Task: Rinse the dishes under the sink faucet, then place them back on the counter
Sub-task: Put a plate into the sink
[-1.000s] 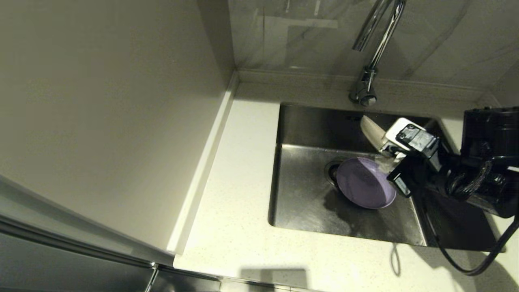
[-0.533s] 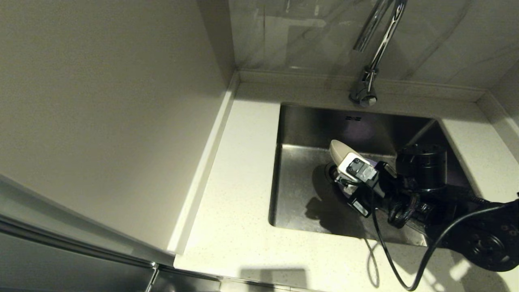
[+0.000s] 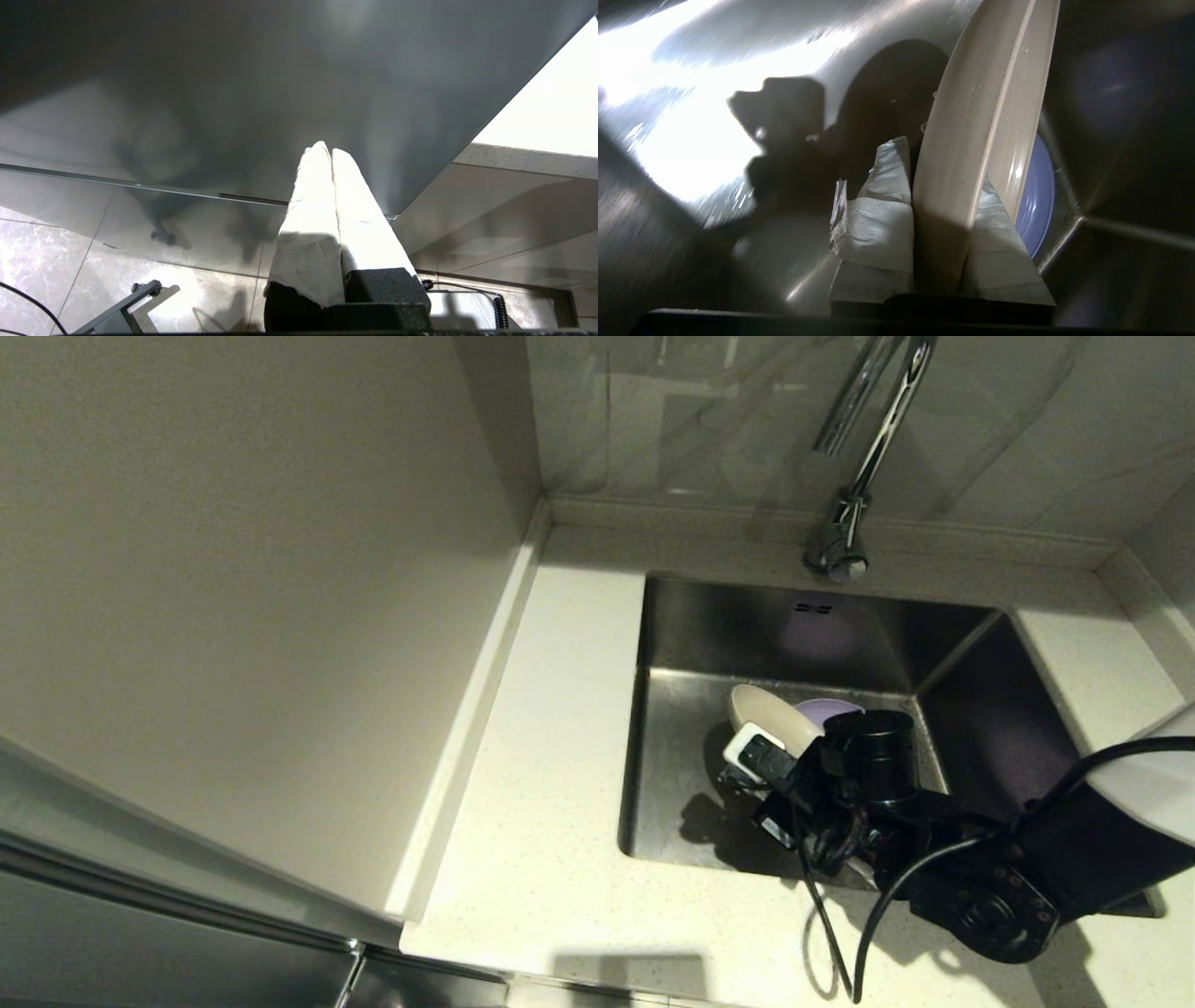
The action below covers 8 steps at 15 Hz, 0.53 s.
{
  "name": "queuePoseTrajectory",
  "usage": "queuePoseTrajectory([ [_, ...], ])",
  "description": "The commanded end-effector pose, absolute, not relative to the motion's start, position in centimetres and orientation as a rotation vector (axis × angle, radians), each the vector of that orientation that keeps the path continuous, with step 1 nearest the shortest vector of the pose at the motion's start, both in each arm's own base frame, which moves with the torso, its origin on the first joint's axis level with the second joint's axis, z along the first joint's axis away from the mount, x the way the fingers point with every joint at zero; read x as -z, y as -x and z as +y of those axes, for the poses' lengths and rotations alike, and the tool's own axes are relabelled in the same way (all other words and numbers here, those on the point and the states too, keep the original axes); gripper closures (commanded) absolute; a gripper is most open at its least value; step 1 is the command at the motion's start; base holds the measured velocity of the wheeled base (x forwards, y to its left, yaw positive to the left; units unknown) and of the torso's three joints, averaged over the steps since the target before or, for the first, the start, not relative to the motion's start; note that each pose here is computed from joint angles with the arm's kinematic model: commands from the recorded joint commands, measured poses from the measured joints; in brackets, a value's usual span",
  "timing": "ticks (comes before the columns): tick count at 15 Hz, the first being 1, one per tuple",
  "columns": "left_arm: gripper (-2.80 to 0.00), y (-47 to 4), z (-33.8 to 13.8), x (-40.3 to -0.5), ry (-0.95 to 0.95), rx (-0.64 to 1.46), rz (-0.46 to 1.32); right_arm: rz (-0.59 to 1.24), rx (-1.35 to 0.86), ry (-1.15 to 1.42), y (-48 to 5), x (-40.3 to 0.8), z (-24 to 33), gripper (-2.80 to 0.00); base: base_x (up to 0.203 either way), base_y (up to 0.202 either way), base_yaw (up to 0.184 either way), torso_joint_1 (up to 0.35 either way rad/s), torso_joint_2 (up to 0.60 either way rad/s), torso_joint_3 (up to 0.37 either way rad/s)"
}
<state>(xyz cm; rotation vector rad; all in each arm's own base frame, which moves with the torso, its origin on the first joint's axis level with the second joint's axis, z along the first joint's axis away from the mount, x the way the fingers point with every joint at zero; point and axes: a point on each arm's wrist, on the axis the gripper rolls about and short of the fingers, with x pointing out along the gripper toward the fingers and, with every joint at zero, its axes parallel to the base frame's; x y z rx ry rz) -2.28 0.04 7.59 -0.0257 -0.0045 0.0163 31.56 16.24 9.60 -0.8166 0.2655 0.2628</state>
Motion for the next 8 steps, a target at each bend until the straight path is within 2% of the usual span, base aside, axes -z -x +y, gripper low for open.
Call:
queuePoseTrajectory([
  [1, 0.0, 2.3, 0.0, -7.6, 0.026, -0.015, -0.008, 0.262, -0.244, 0.821, -33.3, -7.5, 17.2, 0.0, 0.0, 0.0, 0.0, 0.0, 0.0, 0.0],
  [8, 0.0, 2.3, 0.0, -7.6, 0.026, -0.017, -0.008, 0.215, -0.158, 0.801, -36.4, -6.6, 18.7, 0.0, 0.0, 0.0, 0.0, 0.0, 0.0, 0.0],
])
